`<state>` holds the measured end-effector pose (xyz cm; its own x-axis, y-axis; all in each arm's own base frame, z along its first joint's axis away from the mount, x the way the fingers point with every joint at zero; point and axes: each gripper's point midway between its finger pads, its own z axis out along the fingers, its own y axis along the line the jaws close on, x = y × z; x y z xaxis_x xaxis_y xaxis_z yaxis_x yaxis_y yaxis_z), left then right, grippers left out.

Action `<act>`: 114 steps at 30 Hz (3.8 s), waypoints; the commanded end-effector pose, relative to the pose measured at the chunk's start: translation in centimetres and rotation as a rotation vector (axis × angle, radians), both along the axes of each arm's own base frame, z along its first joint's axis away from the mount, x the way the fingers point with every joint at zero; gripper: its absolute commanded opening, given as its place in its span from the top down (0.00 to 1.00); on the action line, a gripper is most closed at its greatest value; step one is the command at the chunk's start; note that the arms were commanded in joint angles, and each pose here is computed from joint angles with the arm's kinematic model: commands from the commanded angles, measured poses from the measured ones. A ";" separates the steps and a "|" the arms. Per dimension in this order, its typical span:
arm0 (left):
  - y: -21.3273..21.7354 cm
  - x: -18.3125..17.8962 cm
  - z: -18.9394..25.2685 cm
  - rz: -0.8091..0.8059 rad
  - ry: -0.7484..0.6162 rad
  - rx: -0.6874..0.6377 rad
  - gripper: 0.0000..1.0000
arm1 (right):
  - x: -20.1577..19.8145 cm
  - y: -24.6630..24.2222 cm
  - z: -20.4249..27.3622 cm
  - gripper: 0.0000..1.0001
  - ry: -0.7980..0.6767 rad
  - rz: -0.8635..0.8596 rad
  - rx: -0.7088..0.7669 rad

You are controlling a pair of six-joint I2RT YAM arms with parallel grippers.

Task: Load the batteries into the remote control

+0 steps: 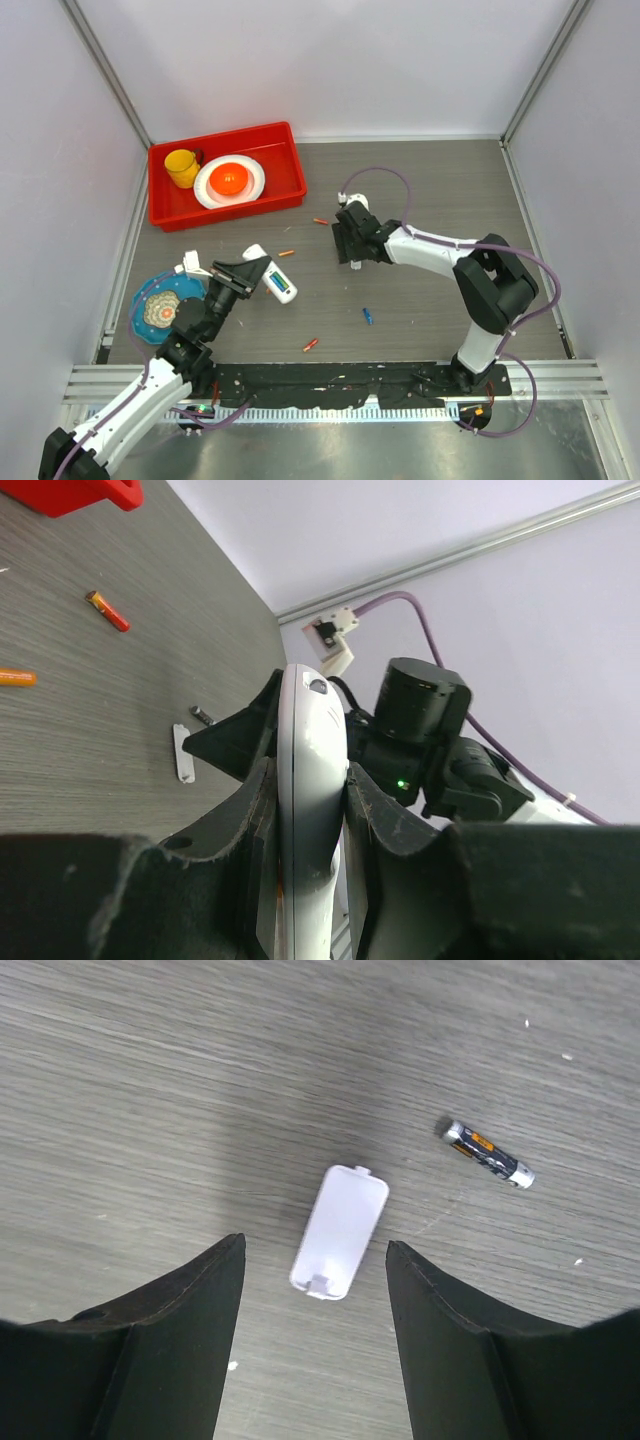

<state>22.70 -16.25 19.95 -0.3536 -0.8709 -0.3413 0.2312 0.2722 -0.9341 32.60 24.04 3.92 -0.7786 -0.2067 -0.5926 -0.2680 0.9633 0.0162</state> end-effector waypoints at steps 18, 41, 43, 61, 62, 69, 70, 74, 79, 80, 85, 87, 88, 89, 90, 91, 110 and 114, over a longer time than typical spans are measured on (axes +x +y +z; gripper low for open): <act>0.4 0.0 -0.4 0.014 -0.012 -0.018 1.00 | -0.1 1.7 0.2 0.36 -0.044 -0.015 -0.051; 0.1 0.3 -0.8 0.009 -0.003 -0.002 1.00 | -0.5 0.3 -2.0 0.36 0.002 -0.031 -0.056; 0.1 0.3 -0.8 0.009 -0.002 -0.001 1.00 | -0.5 0.3 -1.6 0.36 -0.005 -0.034 -0.049; 0.1 0.3 -0.8 0.009 -0.002 -0.004 1.00 | 0.2 1.1 0.7 0.36 -0.058 -0.039 -0.002; 0.0 0.3 -0.8 0.008 -0.002 -0.004 1.00 | 0.1 1.3 0.9 0.36 -0.063 -0.035 0.003; 0.0 0.3 -0.8 0.006 -0.001 -0.008 1.00 | 0.2 1.3 1.3 0.36 -0.079 -0.043 -0.005; 0.0 0.3 -0.8 0.006 -0.002 -0.008 1.00 | 0.2 1.3 1.3 0.36 -0.079 -0.042 -0.005; 0.0 0.3 -0.8 0.005 0.000 -0.013 1.00 | 0.1 1.6 1.7 0.36 -0.090 -0.038 0.032; 0.0 0.2 -0.7 0.005 -0.003 -0.014 1.00 | 0.0 1.6 0.8 0.36 -0.061 -0.040 0.033; 0.0 0.2 -0.7 0.004 -0.003 -0.014 1.00 | -0.2 1.4 0.3 0.36 -0.050 -0.035 0.026; 0.0 0.2 -0.7 0.005 -0.002 -0.017 1.00 | -0.3 1.7 0.3 0.36 -0.056 -0.030 0.054; 0.0 0.2 -0.7 0.005 0.000 -0.016 1.00 | -0.4 1.8 0.3 0.36 -0.059 -0.026 0.065; 0.0 0.3 -0.8 0.005 0.000 -0.016 1.00 | -0.3 1.9 0.3 0.36 -0.058 -0.027 0.069; 0.0 0.3 -0.8 0.005 0.000 -0.016 1.00 | -0.4 1.8 0.1 0.36 -0.051 -0.026 0.066; 0.0 0.3 -0.8 0.005 0.000 -0.016 1.00 | -0.4 1.8 0.0 0.36 -0.046 -0.027 0.066; 0.0 0.3 -0.7 0.003 -0.002 -0.017 1.00 | -0.4 1.8 -0.1 0.36 -0.043 -0.026 0.068; -0.2 0.4 -0.9 -0.001 0.001 -0.009 1.00 | 0.8 0.5 2.9 0.36 -0.135 -0.098 0.078; -0.2 0.3 -0.9 -0.004 0.001 -0.005 1.00 | 1.1 -0.3 2.0 0.39 -0.110 -0.146 0.070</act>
